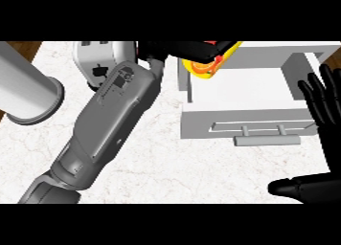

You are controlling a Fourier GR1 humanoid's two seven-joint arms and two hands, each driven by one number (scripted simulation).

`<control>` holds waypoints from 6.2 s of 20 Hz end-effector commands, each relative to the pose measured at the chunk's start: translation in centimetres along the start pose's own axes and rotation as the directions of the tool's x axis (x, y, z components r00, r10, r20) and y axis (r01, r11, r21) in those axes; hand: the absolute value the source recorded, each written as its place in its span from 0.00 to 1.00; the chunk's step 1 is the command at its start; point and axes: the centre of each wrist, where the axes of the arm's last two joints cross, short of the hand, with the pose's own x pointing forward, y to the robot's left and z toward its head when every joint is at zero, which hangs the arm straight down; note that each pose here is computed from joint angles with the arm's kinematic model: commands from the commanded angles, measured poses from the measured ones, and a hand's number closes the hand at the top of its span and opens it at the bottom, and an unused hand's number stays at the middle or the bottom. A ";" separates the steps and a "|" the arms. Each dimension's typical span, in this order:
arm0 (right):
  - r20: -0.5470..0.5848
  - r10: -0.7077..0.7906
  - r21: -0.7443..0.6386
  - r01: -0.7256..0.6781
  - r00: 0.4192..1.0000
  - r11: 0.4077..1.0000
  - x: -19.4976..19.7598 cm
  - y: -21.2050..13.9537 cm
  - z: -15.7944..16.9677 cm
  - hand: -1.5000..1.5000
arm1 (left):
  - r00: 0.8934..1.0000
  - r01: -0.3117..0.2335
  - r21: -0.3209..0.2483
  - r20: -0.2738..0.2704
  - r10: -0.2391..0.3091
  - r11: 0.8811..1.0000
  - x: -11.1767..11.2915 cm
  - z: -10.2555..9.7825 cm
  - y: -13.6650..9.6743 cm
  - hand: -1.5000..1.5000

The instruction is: Pick up the cup, place it into the drawer and close the drawer

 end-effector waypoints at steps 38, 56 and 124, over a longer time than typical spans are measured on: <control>0.044 -0.125 0.069 0.121 0.991 0.990 0.0 0.5 -0.6 0.00 | 0.996 0.071 -0.065 -0.058 -0.075 0.995 -4.5 0.7 -3.7 0.00; -0.014 0.177 0.270 -0.166 0.984 0.948 2.5 -0.6 2.0 1.00 | 0.990 -0.124 0.121 -0.045 0.131 0.985 -3.3 3.4 4.1 0.00; -0.094 0.793 0.569 -0.620 0.603 0.539 -16.1 -6.5 -14.5 0.00 | 0.979 -0.175 0.160 -0.080 0.189 0.972 -2.4 24.0 26.5 0.00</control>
